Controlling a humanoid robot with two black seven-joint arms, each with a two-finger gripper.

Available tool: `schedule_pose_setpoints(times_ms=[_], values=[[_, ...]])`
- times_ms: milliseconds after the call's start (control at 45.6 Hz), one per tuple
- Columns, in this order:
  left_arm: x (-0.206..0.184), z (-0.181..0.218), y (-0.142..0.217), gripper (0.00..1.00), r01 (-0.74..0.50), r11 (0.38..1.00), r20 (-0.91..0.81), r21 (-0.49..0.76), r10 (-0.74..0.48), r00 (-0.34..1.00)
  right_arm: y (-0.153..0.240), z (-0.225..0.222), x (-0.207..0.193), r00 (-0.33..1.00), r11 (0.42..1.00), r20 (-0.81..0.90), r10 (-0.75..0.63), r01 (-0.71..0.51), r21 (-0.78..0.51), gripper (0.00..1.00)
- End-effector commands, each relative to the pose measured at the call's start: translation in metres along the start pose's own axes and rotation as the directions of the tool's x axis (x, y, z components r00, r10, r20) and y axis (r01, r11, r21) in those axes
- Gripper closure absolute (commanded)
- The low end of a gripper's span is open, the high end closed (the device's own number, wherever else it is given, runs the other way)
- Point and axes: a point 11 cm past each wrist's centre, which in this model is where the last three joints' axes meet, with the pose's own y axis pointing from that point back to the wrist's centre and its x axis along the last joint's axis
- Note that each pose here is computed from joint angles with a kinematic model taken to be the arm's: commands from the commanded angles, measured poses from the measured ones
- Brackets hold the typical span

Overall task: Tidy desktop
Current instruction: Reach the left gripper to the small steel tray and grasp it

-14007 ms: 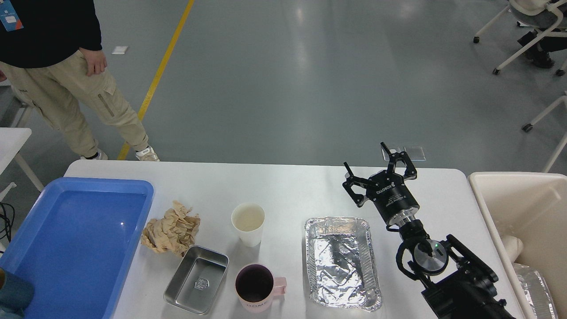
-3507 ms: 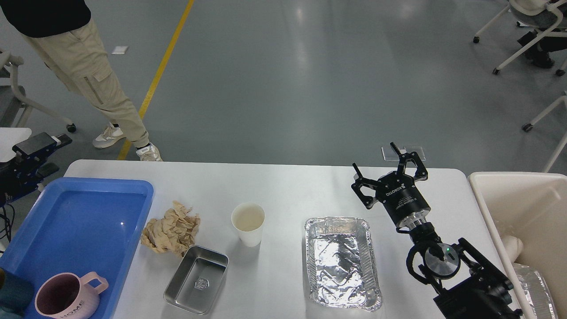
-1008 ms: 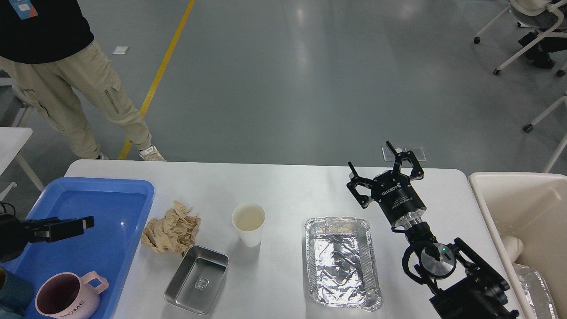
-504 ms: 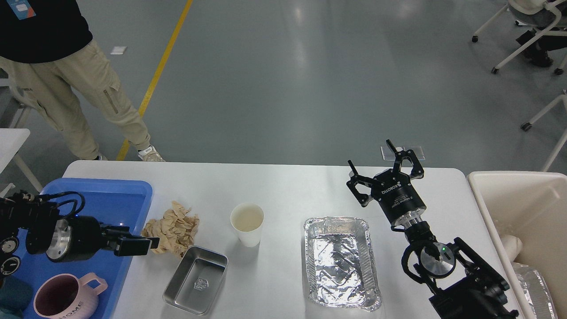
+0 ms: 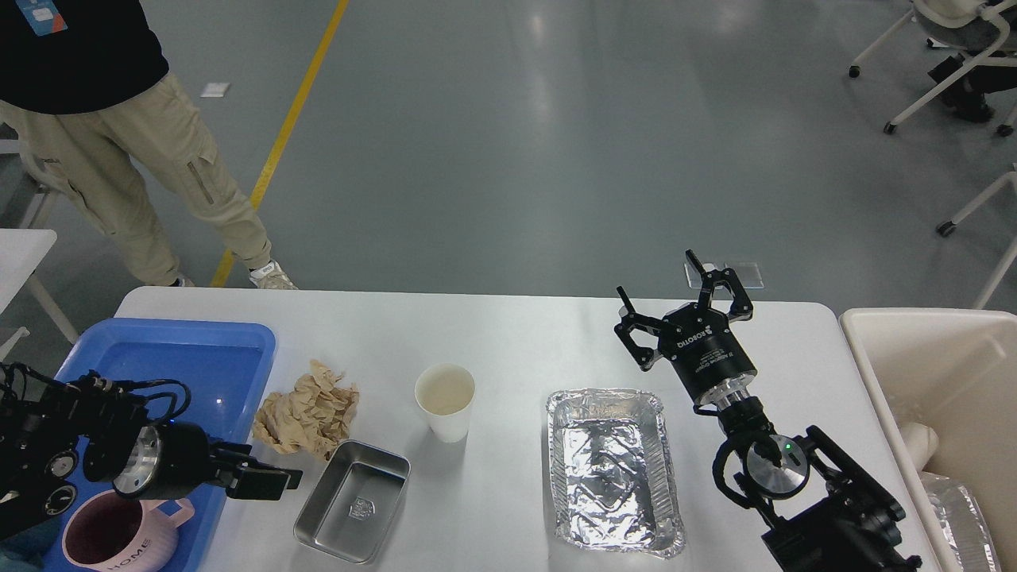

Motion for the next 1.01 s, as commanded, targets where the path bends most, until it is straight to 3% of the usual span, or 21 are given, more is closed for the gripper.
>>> schedule_pose_setpoints(times_ms=[0, 986], values=[[0.002, 0.006, -0.014, 0.03, 0.013, 0.999, 0.031, -0.031, -0.012, 0.999, 0.0, -0.002, 0.0, 1.0, 1.0, -0.004, 0.0, 0.0, 0.003, 0.0], [0.003, 0.01, -0.039, 0.12, 0.05, 0.997, 0.086, -0.058, -0.045, 0.995, 0.001, -0.005, 0.0, 1.0, 1.0, -0.004, -0.002, 0.002, 0.009, 0.0]])
